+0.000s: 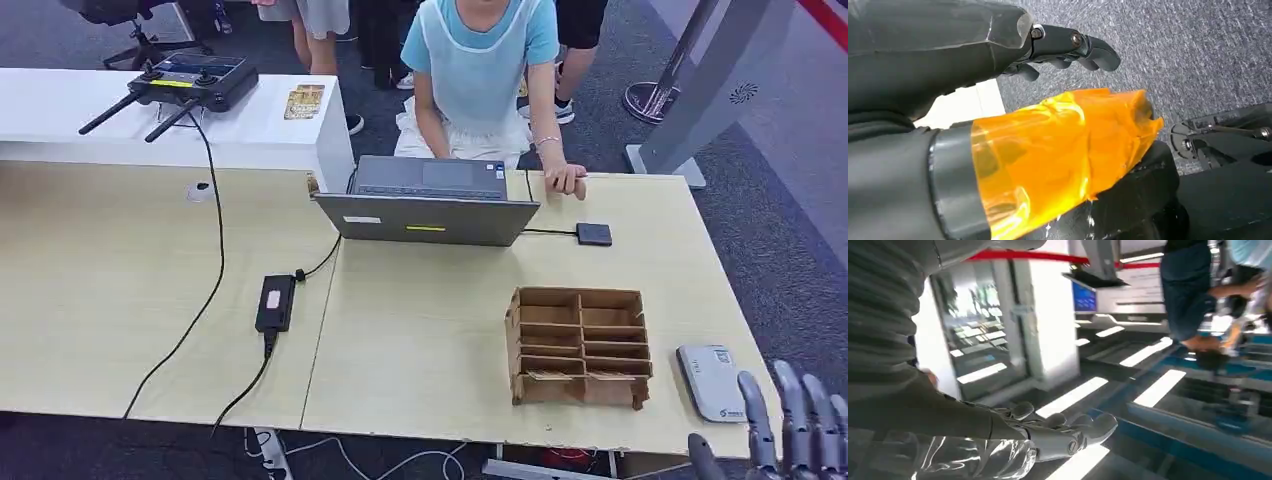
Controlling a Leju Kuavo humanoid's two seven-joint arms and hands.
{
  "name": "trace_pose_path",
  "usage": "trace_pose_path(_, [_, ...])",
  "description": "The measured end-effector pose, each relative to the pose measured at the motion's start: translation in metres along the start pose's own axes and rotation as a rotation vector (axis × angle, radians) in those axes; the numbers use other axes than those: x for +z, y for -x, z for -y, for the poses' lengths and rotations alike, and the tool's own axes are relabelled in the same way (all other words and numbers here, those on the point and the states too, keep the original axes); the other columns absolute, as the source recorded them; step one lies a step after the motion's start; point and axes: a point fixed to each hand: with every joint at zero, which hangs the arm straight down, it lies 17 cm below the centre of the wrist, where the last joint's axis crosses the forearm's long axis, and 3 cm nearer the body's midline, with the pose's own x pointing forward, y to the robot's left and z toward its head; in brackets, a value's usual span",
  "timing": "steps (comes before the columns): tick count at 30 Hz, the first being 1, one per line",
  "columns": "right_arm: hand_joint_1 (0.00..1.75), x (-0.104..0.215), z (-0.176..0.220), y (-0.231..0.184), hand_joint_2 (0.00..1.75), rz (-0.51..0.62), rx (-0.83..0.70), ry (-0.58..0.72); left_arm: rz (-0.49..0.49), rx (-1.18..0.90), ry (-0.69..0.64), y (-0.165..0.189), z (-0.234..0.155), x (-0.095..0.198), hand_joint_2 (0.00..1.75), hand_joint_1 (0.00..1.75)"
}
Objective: Pass the card to the sensor for recognition and then transmit it.
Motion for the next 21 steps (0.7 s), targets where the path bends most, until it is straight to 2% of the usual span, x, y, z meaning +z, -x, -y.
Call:
trace_pose_path(2, [0.0, 0.003, -0.003, -0.005, 1.75, 0.06, 0.016, -0.014, 0.001, -0.006, 0.001, 0.0, 0.0, 0.0, 0.0, 0.0])
trace_pose_path(8, [0.0, 0.005, -0.014, 0.004, 1.75, 0.078, 0.033, -0.054, 0.003, -0.018, 0.006, -0.001, 0.001, 0.0, 0.0, 0.0])
trace_pose_path(11, [0.0, 0.004, -0.021, 0.017, 1.75, 0.024, 0.032, -0.083, 0.004, -0.027, 0.006, -0.001, 0.001, 0.0, 0.0, 0.0])
trace_pose_path(17, [0.0, 0.003, -0.022, 0.019, 1.75, 0.016, 0.031, -0.086, 0.005, -0.029, 0.006, -0.001, 0.001, 0.0, 0.0, 0.0])
trace_pose_path(21, [0.0, -0.008, -0.038, 0.03, 1.75, -0.09, -0.021, -0.125, 0.01, -0.055, 0.004, -0.003, 0.0, 0.0, 0.0, 0.0])
